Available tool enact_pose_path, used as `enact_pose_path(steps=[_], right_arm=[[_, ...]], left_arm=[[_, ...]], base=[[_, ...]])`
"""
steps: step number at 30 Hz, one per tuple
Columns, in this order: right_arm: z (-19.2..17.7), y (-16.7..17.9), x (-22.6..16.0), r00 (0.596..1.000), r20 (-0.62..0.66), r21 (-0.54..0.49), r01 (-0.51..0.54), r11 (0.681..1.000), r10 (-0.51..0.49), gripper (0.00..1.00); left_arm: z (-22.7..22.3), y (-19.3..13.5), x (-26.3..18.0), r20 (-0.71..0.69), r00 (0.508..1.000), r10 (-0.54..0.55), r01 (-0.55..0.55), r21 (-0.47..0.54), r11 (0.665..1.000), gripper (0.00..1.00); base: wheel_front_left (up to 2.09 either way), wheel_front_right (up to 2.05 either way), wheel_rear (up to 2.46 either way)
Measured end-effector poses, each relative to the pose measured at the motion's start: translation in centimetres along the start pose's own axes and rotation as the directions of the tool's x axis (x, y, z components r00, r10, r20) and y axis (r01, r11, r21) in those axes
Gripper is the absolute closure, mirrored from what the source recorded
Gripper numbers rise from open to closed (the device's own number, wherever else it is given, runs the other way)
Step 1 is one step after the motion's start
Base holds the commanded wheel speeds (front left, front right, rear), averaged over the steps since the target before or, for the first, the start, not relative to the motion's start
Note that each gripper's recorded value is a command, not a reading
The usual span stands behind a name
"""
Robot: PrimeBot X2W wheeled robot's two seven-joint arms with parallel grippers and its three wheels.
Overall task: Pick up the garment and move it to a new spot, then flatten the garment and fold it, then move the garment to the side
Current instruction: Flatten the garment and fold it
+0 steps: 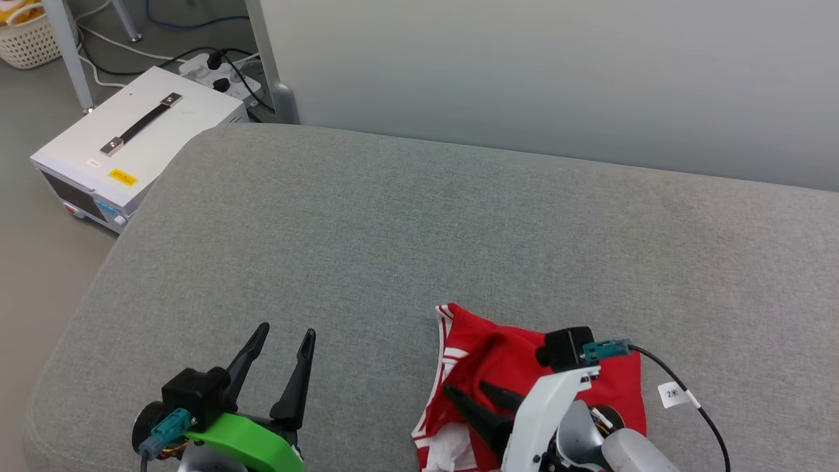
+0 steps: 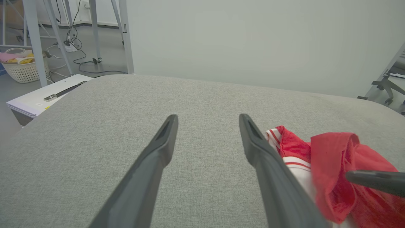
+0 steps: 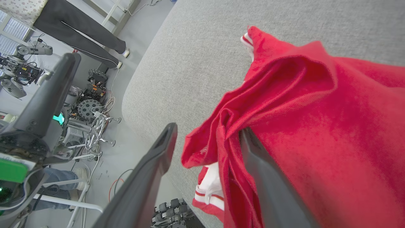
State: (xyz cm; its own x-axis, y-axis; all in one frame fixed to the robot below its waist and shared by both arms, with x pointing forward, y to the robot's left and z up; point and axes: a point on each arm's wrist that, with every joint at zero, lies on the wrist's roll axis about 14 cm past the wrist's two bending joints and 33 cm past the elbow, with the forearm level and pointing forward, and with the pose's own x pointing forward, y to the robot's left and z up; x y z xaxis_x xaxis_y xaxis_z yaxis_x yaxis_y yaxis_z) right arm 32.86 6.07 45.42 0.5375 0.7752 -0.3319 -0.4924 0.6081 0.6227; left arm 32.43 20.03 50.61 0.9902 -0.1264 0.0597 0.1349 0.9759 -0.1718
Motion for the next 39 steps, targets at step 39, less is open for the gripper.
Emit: enact_pose_path(steps=[39], right_arm=[[17.6, -9.6, -21.7, 0.566, 0.793, -0.326, 0.707, 0.628, -0.226, 0.0]], left_arm=[[3.8, -4.4, 3.5, 0.145, 0.984, -0.104, 0.108, -0.019, 0.994, 0.0]], base=[[0.0, 0.0, 0.0]])
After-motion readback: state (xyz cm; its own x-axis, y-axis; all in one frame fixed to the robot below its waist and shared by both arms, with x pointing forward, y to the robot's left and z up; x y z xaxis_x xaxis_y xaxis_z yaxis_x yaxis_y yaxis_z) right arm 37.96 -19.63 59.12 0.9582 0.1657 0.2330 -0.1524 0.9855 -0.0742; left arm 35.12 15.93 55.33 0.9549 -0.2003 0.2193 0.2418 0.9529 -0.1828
